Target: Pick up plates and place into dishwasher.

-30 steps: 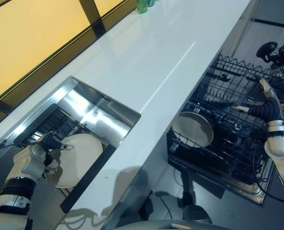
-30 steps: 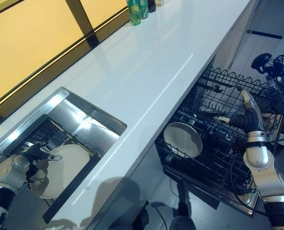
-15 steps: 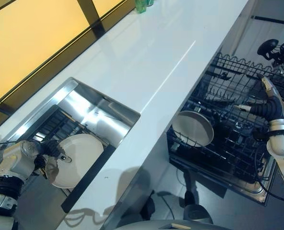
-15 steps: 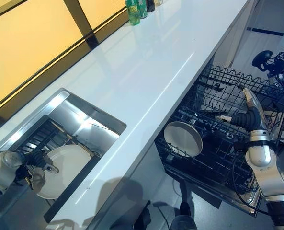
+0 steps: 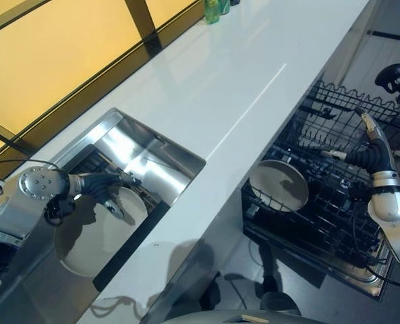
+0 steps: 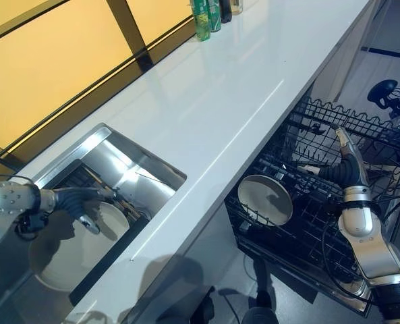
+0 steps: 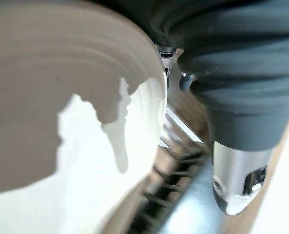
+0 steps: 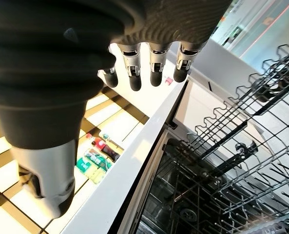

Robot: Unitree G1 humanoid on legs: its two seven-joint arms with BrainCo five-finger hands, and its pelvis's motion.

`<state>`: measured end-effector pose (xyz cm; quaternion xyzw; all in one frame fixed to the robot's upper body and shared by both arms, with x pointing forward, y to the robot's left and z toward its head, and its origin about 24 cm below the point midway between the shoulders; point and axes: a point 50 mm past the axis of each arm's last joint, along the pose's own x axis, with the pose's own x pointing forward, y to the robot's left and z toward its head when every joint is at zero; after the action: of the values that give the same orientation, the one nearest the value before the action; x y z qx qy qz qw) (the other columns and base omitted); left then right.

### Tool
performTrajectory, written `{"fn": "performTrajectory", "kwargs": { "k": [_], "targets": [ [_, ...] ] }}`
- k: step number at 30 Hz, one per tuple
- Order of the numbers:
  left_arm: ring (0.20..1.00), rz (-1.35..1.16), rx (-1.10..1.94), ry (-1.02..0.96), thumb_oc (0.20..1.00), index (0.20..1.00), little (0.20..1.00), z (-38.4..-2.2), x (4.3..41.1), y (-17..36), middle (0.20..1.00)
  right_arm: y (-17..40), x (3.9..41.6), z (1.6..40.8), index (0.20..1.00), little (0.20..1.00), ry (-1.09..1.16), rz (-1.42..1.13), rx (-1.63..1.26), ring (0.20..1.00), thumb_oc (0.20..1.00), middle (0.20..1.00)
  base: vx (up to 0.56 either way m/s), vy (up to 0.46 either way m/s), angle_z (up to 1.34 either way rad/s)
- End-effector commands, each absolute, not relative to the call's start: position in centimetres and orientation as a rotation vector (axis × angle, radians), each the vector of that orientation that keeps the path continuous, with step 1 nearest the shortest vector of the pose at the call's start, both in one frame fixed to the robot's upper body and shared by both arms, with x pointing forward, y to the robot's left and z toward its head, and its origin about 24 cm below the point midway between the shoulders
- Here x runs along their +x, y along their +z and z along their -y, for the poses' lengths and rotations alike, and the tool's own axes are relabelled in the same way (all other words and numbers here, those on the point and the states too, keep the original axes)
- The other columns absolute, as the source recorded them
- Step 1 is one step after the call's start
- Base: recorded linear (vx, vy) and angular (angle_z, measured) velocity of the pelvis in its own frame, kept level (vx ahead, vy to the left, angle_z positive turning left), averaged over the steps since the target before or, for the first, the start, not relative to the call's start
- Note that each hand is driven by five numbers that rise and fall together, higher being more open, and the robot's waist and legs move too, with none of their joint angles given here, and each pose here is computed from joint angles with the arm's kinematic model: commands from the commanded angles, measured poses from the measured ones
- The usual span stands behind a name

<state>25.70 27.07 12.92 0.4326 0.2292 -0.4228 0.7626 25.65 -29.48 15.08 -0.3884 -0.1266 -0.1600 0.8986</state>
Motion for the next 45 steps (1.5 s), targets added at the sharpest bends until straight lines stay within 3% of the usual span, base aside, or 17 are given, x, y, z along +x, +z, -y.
{"fn": "performTrajectory", "kwargs": {
  "k": [1, 2, 3, 26, 35, 38, 39, 40, 45],
  "targets": [
    [1.0, -0.641, 0.818, -1.074, 1.0, 1.0, 1.0, -26.6, 22.6, 9.3, 1.0, 17.0, 25.2, 28.6, 1.0, 1.0, -0.315, 0.362, -0.817, 1.0, 1.0, 1.0, 0.0, -0.04, 0.02],
    [0.467, -0.629, 0.818, -1.083, 0.467, 0.467, 0.467, -26.5, 22.6, 9.6, 0.467, 17.0, 25.2, 28.7, 1.0, 1.0, -0.319, 0.36, -0.815, 1.0, 1.0, 1.0, 0.0, -0.038, 0.03],
    [0.2, -0.624, 0.82, -1.093, 0.2, 0.2, 0.2, -26.3, 22.6, 9.8, 0.2, 16.9, 25.1, 28.7, 1.0, 1.0, -0.323, 0.359, -0.813, 1.0, 1.0, 1.0, 0.0, -0.032, 0.04],
    [0.2, -0.587, 0.836, -1.017, 0.2, 0.2, 0.2, -26.8, 22.2, 10.0, 0.2, 16.5, 24.6, 28.9, 1.0, 1.0, -0.335, 0.335, -0.799, 1.0, 1.0, 1.0, 0.0, -0.007, 0.02],
    [0.2, -0.449, 0.904, -0.814, 0.2, 0.2, 0.2, -27.9, 23.3, 12.5, 0.2, 16.5, 24.1, 29.0, 1.0, 1.0, -0.341, 0.326, -0.788, 1.0, 1.0, 1.0, -0.01, -0.001, 0.03],
    [0.2, -0.347, 0.932, -0.621, 0.2, 0.2, 0.2, -28.9, 24.1, 13.2, 0.2, 16.2, 24.0, 29.0, 1.0, 1.0, -0.343, 0.32, -0.783, 1.0, 1.0, 1.0, 0.0, 0.0, 0.0],
    [0.536, -0.295, 0.954, -0.542, 0.536, 0.536, 0.536, -29.3, 24.3, 13.6, 0.536, 16.1, 23.9, 29.0, 1.0, 1.0, -0.344, 0.317, -0.782, 1.0, 1.0, 1.0, 0.01, -0.009, 0.08],
    [1.0, -0.284, 0.955, -0.495, 1.0, 1.0, 1.0, -29.6, 24.3, 13.7, 1.0, 16.1, 23.8, 29.0, 1.0, 1.0, -0.344, 0.316, -0.781, 1.0, 1.0, 1.0, 0.0, -0.015, 0.1],
    [1.0, -0.041, 0.939, -0.245, 1.0, 1.0, 1.0, -30.3, 24.3, 14.6, 1.0, 15.2, 23.3, 29.1, 1.0, 1.0, -0.366, 0.301, -0.767, 1.0, 1.0, 1.0, 0.0, -0.013, 0.03]
  ]
}}
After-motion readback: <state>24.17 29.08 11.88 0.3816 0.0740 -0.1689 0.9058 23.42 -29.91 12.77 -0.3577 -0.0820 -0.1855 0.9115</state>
